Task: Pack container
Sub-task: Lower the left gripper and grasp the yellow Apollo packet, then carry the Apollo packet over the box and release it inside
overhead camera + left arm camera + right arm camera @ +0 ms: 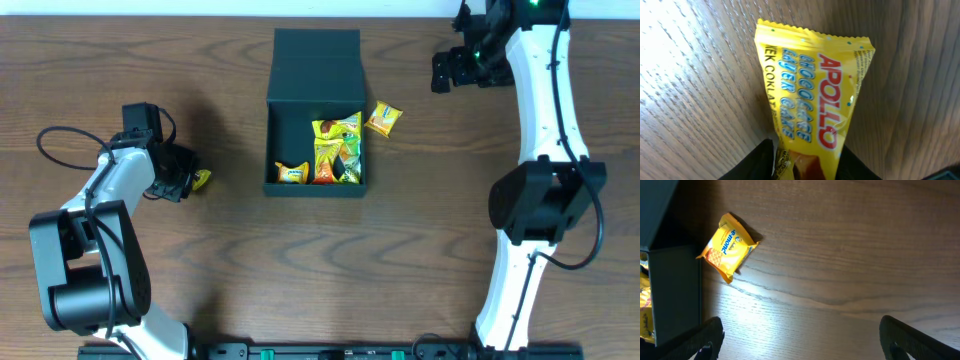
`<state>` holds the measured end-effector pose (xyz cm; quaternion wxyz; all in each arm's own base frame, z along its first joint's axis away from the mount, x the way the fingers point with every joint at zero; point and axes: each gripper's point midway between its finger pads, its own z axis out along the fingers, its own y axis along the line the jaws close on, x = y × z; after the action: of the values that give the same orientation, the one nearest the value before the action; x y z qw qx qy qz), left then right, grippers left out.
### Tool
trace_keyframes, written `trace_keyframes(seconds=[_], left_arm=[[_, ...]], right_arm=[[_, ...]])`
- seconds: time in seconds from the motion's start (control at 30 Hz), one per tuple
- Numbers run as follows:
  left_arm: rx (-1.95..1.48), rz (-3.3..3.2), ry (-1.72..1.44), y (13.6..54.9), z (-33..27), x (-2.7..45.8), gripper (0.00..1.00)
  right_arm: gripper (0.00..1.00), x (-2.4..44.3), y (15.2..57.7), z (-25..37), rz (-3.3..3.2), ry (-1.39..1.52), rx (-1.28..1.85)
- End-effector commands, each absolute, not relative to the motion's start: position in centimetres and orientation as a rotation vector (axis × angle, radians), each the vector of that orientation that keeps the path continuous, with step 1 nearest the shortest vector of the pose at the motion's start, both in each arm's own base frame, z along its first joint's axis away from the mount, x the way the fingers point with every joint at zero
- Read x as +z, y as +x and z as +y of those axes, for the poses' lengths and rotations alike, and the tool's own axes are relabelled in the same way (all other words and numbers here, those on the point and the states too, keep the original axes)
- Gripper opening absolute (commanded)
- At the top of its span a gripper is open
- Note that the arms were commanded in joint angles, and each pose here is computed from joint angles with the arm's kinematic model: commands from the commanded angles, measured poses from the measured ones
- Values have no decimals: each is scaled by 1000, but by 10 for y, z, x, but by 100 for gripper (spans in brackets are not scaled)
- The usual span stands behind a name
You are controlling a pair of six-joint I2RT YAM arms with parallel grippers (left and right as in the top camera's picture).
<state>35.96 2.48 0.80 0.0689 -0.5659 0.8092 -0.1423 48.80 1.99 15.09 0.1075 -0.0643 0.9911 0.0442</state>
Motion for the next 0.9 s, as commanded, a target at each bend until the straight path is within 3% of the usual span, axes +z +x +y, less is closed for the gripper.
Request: trace_keyframes(seconds=[0.0, 0.2, 0.63, 0.87], left_arm=[[-485, 2458, -1664, 366, 19, 11, 35], [-507, 2505, -1550, 370, 17, 13, 18], [-548, 2680, -1101, 374, 5, 20, 11], [-450, 2768, -676, 396, -10, 55, 12]], right_arm=[[99, 167, 488, 24, 2878, -213, 122], [99, 167, 488, 24, 2877, -213, 122], [99, 167, 488, 24, 2877, -213, 121], [99, 167, 488, 24, 2876, -213, 122]])
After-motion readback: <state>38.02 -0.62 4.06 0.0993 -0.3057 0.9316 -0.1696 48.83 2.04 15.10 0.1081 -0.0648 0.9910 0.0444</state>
